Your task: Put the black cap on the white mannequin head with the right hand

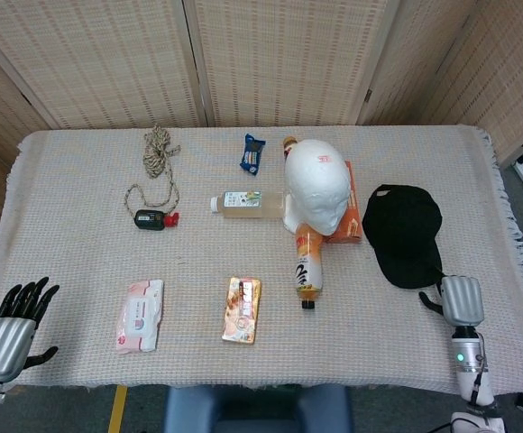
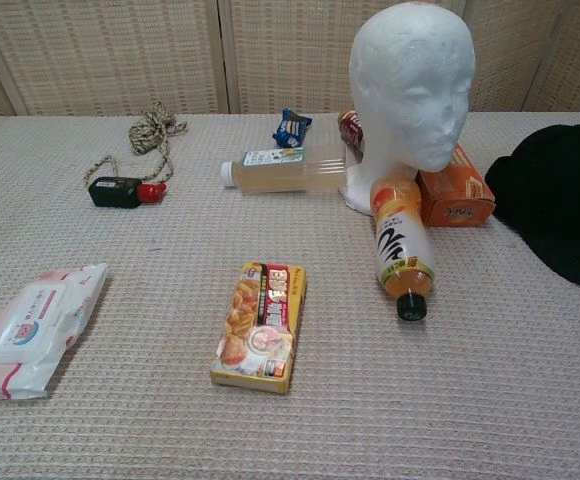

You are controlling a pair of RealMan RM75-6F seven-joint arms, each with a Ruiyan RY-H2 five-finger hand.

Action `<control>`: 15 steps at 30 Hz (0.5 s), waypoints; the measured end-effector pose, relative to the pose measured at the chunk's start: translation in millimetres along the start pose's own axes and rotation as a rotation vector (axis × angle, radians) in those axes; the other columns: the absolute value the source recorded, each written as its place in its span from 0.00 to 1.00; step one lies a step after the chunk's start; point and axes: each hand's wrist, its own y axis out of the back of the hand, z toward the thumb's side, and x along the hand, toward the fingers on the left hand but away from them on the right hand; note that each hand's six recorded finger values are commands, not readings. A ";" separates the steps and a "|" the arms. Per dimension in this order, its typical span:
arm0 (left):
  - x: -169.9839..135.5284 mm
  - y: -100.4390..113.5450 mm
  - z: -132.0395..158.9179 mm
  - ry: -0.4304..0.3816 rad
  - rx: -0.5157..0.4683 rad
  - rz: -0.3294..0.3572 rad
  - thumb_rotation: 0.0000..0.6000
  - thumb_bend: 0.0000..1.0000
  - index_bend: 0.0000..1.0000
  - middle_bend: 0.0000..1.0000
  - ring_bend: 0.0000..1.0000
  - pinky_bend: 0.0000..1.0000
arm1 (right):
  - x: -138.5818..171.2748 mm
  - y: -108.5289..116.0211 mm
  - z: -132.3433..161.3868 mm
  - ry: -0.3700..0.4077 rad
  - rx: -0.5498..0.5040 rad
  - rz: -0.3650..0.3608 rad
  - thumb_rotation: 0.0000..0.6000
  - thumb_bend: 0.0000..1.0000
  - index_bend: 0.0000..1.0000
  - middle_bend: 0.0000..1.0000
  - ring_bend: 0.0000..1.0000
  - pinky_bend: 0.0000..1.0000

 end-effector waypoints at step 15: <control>2.3 -1.1 -2.6 0.018 0.015 0.006 1.00 0.08 0.12 0.00 0.00 0.10 | -11.0 -6.9 5.6 -0.017 0.006 0.019 1.00 0.16 0.48 1.00 1.00 1.00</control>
